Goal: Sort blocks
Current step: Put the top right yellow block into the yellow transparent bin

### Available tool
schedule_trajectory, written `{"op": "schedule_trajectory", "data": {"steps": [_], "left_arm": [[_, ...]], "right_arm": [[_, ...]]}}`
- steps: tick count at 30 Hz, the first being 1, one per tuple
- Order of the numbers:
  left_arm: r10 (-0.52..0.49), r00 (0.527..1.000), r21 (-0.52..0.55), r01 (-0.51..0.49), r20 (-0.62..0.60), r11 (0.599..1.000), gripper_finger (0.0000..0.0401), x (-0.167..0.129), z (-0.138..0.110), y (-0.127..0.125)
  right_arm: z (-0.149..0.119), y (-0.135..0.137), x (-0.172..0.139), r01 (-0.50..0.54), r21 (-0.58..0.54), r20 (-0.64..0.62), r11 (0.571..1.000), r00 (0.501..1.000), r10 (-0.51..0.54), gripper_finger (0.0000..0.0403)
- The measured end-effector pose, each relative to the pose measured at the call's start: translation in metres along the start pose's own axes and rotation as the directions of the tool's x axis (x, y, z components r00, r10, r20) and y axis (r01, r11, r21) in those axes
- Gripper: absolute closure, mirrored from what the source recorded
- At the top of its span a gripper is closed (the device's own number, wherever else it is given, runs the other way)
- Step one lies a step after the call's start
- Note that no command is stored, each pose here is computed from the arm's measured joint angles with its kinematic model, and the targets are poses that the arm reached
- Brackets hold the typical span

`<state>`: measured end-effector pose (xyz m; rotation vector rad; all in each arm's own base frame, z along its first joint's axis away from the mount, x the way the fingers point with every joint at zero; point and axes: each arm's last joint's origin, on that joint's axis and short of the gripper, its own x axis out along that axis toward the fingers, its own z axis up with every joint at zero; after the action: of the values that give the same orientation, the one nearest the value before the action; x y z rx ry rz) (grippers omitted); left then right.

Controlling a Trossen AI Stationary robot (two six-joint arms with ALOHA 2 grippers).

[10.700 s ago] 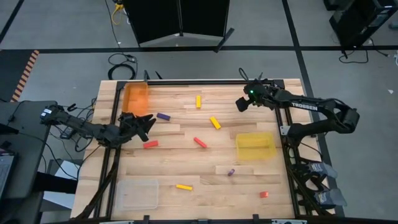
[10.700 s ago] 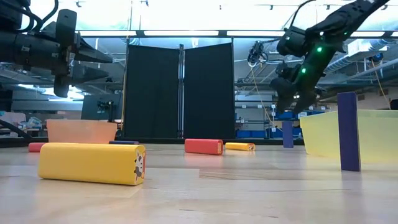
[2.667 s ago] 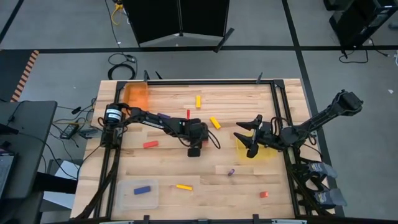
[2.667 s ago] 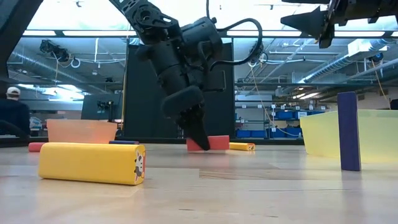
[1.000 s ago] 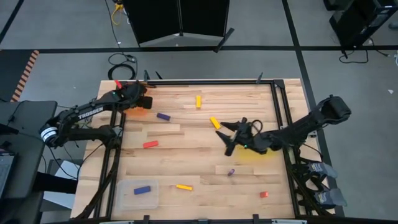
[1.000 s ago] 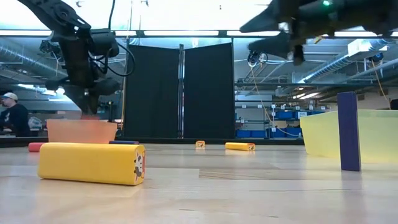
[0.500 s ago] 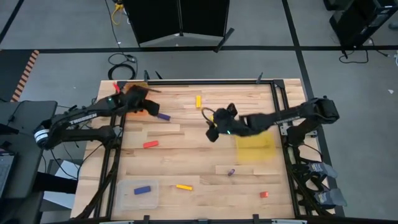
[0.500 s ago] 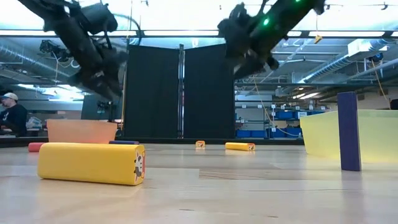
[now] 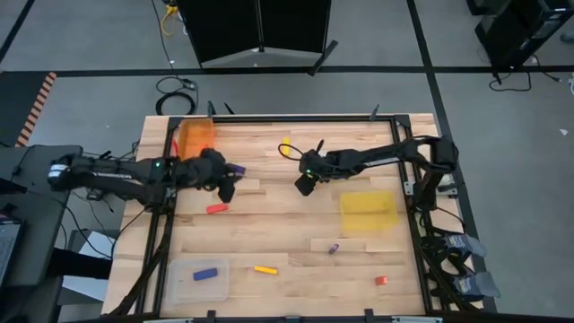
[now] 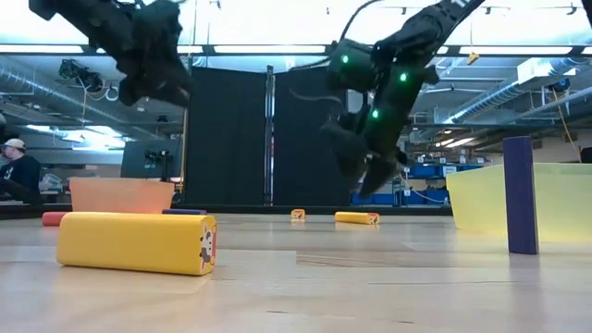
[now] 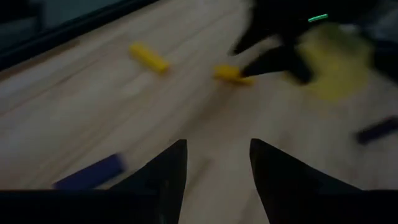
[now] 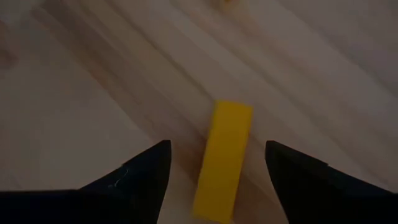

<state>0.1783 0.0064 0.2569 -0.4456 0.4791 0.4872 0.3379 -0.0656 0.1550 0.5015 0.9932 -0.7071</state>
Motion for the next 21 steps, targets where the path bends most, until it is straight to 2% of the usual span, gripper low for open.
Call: {"op": "schedule_trajectory", "data": {"steps": [5,9,13,18,21], "left_arm": [[-0.119,0.991,0.031,0.117,0.061,0.993,0.0219,-0.009,-0.004,-0.023],[-0.184,0.979,0.049,0.181,0.088,0.982,0.0219,-0.017,-0.008,-0.036],[-0.219,0.972,0.067,0.213,0.087,0.975,0.0219,-0.021,-0.015,-0.045],[-0.194,0.978,0.070,0.189,0.071,0.979,0.0219,-0.018,-0.025,-0.054],[-0.178,0.983,0.086,0.173,0.052,0.981,0.0219,-0.008,-0.031,-0.061]], "right_arm": [[-0.007,-0.001,0.018,0.037,-0.015,-0.051,0.999,0.998,-0.038,0.0128],[-0.010,0.000,0.029,0.054,-0.030,-0.068,0.998,0.996,-0.056,0.0144],[-0.013,0.001,0.034,0.069,-0.038,-0.077,0.997,0.995,-0.071,0.0189],[-0.014,0.004,0.030,0.074,-0.062,-0.050,0.995,0.996,-0.077,0.0285],[-0.012,0.002,0.025,0.076,-0.076,-0.044,0.994,0.996,-0.080,0.0288]]}}
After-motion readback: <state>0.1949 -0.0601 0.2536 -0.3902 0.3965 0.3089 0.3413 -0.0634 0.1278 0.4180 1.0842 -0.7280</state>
